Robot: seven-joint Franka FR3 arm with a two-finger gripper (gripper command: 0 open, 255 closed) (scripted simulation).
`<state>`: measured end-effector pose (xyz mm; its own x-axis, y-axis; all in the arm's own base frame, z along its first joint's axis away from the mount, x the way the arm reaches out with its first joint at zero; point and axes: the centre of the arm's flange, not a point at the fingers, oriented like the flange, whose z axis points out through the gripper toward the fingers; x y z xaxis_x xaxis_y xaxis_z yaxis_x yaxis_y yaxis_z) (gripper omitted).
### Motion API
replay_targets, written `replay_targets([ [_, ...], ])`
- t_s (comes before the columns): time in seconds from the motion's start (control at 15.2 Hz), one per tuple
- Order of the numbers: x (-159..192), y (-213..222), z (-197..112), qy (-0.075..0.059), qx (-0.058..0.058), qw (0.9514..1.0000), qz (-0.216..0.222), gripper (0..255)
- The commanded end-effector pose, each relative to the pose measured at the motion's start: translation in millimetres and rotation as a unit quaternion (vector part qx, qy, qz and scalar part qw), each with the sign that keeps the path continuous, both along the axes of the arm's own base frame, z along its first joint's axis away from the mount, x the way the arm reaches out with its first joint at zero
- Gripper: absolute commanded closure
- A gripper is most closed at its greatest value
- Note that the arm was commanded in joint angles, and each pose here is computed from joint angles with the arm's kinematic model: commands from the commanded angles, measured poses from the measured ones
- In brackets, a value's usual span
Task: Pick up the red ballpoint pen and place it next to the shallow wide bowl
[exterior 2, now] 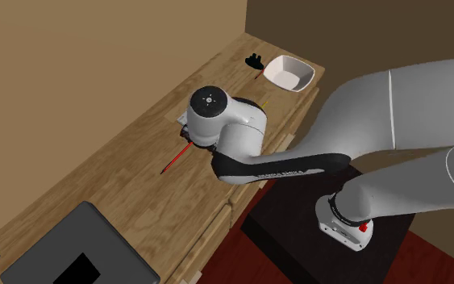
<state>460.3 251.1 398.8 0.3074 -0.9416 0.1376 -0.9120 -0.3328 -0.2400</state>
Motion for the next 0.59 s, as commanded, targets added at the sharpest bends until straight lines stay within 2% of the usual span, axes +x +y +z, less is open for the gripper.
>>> replay_targets([
  [0.0,23.3,9.4,-8.3,-0.011,0.01,0.9987,-0.049,0],
  [0.2,57.0,22.1,-24.8,-0.019,0.02,0.9932,-0.113,0],
  [0.53,64.1,20.7,-45.3,-0.019,0.021,0.993,-0.115,0],
])
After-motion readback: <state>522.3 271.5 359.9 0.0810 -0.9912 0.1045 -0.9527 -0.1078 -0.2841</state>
